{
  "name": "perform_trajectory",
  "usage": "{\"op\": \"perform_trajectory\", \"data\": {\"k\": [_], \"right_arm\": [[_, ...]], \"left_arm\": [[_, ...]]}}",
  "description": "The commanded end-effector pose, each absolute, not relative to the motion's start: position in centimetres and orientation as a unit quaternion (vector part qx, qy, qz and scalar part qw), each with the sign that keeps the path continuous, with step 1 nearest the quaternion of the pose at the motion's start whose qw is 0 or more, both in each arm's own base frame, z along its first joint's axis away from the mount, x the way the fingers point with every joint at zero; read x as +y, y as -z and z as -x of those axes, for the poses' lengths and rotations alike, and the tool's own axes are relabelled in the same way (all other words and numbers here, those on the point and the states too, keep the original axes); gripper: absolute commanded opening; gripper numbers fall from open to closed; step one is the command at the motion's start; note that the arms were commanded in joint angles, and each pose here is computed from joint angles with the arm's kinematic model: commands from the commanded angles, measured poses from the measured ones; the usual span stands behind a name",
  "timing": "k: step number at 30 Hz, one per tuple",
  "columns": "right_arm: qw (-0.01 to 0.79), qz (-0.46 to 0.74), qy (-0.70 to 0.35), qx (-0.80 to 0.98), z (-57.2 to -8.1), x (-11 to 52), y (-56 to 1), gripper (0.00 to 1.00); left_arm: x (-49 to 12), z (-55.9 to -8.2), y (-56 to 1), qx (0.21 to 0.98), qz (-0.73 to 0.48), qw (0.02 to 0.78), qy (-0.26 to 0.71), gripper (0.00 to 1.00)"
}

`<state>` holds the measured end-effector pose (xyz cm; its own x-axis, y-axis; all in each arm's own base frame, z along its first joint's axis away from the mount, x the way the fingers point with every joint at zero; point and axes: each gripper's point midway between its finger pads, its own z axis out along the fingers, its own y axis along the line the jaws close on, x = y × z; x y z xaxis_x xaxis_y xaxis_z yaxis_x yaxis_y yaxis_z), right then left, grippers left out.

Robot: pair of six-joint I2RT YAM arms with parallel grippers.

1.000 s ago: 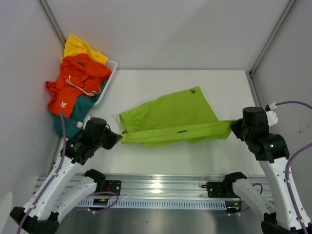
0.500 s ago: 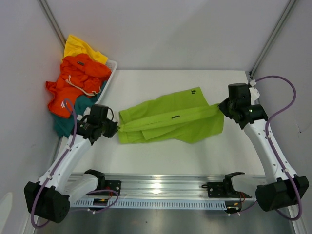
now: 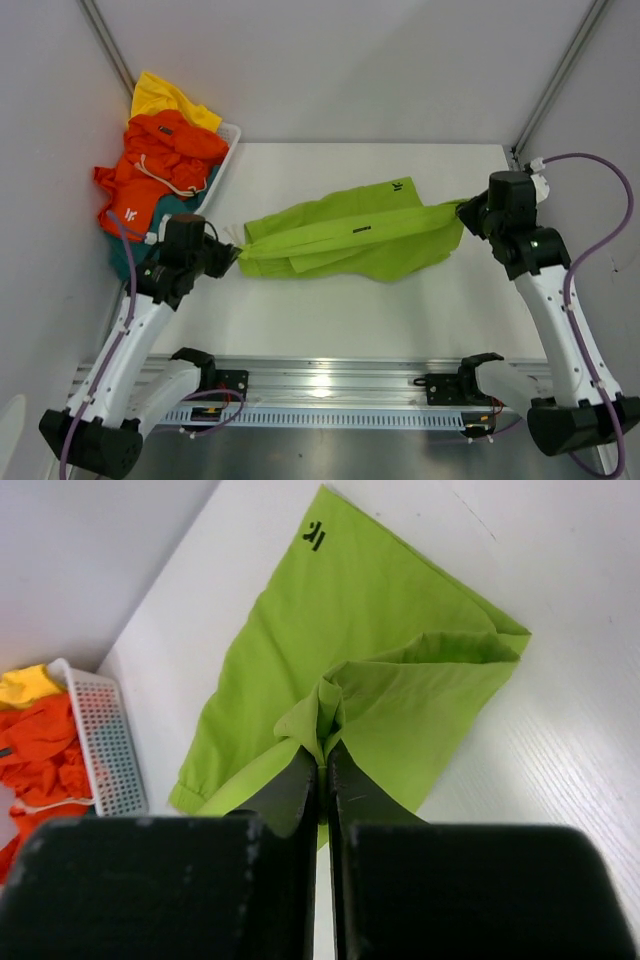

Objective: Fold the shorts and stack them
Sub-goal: Fold the shorts

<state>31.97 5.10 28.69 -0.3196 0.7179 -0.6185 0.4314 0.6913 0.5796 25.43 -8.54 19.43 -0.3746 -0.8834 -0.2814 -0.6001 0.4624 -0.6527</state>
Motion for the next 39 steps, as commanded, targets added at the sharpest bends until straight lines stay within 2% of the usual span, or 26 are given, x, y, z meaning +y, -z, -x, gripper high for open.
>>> {"op": "perform_trajectory", "data": {"k": [1, 8, 15, 21, 27, 31, 39], "right_arm": [[0.477, -0.364, -0.162, 0.783, -29.3, 4.5, -31.1, 0.00], [0.488, -0.373, -0.188, 0.766, -22.9, 3.7, -32.2, 0.00], [0.492, -0.372, -0.195, 0.763, -20.8, 3.3, -33.2, 0.00], [0.481, -0.368, -0.184, 0.774, -23.2, 3.8, -31.9, 0.00], [0.469, -0.348, -0.157, 0.796, -28.2, 4.7, -31.1, 0.00], [0.458, -0.347, -0.149, 0.805, -31.0, 5.3, -30.0, 0.00], [0.419, -0.356, -0.133, 0.825, -36.5, 6.1, -25.5, 0.00]], "left_arm": [[-8.5, -23.4, -20.5, 0.792, 0.455, 0.322, 0.247, 0.00], [-10.2, -20.5, -22.3, 0.798, 0.431, 0.318, 0.277, 0.00], [-11.3, -19.4, -22.7, 0.803, 0.421, 0.312, 0.284, 0.00], [-10.0, -20.2, -22.7, 0.793, 0.442, 0.335, 0.254, 0.00], [-7.9, -22.4, -23.4, 0.773, 0.468, 0.367, 0.222, 0.00], [-7.5, -24.5, -22.5, 0.773, 0.472, 0.360, 0.224, 0.00], [-6.4, -28.8, -17.9, 0.802, 0.490, 0.304, 0.156, 0.00]]}}
